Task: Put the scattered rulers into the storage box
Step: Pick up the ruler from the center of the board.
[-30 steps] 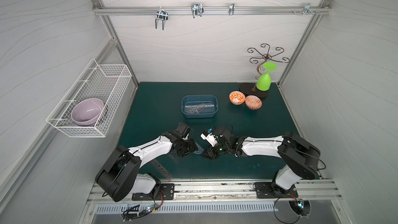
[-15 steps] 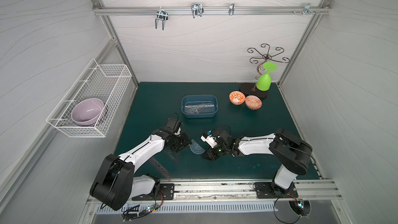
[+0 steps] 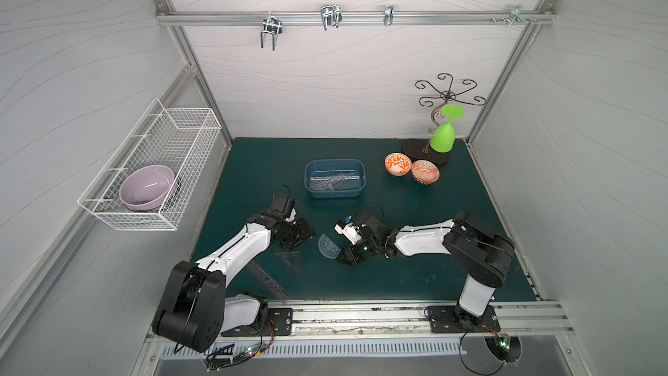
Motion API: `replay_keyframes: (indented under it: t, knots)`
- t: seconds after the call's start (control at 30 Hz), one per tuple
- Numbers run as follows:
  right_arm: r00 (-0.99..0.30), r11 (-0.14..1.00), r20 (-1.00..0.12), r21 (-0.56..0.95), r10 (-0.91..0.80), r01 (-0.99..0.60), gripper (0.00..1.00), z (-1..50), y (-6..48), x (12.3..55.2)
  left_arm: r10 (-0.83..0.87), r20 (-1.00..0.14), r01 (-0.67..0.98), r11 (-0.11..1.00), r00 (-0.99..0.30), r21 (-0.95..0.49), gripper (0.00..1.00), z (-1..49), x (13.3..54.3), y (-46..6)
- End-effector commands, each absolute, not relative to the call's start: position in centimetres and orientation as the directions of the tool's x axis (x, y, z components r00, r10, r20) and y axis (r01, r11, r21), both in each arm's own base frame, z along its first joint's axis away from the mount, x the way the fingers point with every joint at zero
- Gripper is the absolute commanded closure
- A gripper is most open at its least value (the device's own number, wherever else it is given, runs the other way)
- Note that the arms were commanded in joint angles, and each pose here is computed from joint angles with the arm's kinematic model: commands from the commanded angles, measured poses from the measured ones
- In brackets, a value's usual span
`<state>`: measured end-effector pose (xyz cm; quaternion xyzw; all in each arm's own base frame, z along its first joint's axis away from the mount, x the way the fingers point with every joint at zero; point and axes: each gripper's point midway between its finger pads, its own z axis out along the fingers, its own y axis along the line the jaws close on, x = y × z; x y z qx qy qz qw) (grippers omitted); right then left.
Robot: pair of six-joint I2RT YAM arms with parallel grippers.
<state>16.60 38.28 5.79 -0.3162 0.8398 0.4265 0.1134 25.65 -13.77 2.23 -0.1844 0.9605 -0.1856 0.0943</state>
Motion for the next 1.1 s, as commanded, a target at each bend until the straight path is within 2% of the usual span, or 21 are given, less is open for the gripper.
replay_keyframes:
  t: [0.0,0.37,0.6,0.77,1.07]
  knots:
    - [-0.764,0.422,-0.486,0.640,-0.425,-0.642,0.71,6.7,38.4,16.5,-0.361,0.002,-0.332,0.856,-0.933,-0.396,0.44,0.8,22.4,-15.1]
    - [-0.771,0.434,-0.480,0.639,-0.418,-0.634,0.72,6.8,37.4,16.2,-0.285,0.054,-0.281,0.865,-0.957,-0.416,0.44,0.8,19.4,-17.5]
    - [-0.726,0.429,-0.495,0.589,-0.478,-0.685,0.73,6.5,36.8,14.1,-0.248,0.067,-0.251,0.856,-0.967,-0.453,0.44,1.9,18.6,-19.0]
    - [-0.739,0.442,-0.457,0.600,-0.495,-0.667,0.74,4.8,37.2,13.6,-0.264,0.011,-0.238,0.850,-0.965,-0.471,0.44,4.0,19.9,-18.5]
    - [-0.759,0.483,-0.412,0.594,-0.504,-0.643,0.75,2.5,37.8,14.7,-0.374,-0.054,-0.295,0.805,-0.926,-0.515,0.44,6.7,23.8,-14.2]
